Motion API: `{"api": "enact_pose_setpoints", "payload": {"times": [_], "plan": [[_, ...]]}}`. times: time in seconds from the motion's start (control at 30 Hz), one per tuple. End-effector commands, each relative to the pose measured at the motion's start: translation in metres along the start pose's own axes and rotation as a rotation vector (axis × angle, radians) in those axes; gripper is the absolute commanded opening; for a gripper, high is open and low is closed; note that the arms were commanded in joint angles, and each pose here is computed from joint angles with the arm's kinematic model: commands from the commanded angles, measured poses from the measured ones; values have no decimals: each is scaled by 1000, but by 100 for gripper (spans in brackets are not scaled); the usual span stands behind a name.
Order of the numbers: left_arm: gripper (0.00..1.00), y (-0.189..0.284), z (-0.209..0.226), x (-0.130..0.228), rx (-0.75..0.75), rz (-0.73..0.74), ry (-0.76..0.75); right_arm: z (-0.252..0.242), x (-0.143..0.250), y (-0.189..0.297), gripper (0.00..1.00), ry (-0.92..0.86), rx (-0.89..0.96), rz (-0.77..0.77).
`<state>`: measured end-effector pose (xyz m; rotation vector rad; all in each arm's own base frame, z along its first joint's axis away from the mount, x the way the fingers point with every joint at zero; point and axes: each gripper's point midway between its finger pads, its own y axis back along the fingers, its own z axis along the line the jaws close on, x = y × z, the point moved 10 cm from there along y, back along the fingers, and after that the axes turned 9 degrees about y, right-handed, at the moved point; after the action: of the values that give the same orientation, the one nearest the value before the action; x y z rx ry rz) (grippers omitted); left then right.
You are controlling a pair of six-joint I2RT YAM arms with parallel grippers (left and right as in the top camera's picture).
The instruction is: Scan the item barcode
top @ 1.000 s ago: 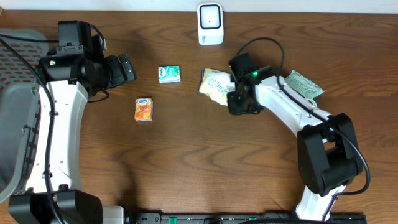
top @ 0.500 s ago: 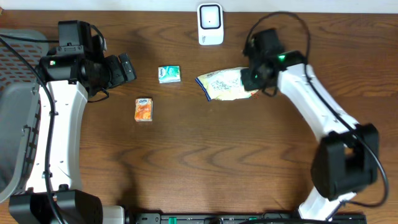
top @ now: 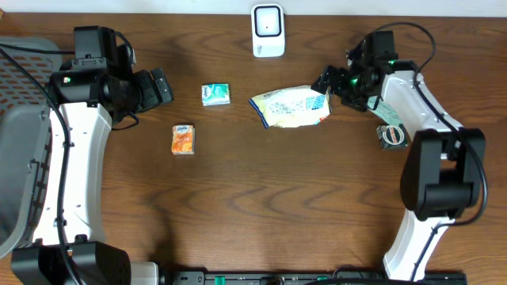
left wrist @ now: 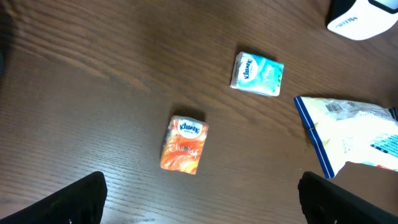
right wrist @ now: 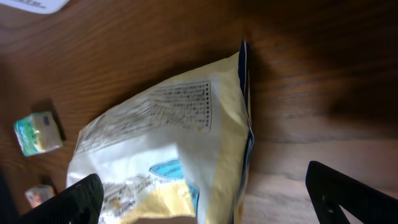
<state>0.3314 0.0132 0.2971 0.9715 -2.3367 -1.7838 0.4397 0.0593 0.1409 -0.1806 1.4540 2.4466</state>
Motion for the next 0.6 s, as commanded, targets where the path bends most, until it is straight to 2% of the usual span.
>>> {"api": "enact_pose_setpoints", "payload": {"times": [0.0, 0.27, 0.37, 0.43, 0.47, 0.5, 0.53, 0.57], "plan": [[98, -2, 2, 0, -11, 5, -10, -3, 3, -19, 99, -100, -66, 46], [98, -2, 2, 0, -11, 5, -10, -1, 12, -59, 99, -82, -84, 99], [98, -2, 2, 0, -11, 5, -10, 4, 15, -64, 99, -19, -67, 99], [98, -2, 2, 0, -11, 5, -10, 6, 17, -66, 86, 28, -60, 105], [98, -2, 2, 0, -11, 5, -10, 8, 20, -67, 66, 64, -60, 117], [98, -2, 2, 0, -11, 5, -10, 8, 22, -68, 52, 84, -59, 124], [98, -2, 2, 0, -11, 5, -10, 7, 23, -68, 48, 87, -54, 129], [98, -2, 2, 0, -11, 5, -10, 6, 27, -69, 36, 96, -37, 141]]}}
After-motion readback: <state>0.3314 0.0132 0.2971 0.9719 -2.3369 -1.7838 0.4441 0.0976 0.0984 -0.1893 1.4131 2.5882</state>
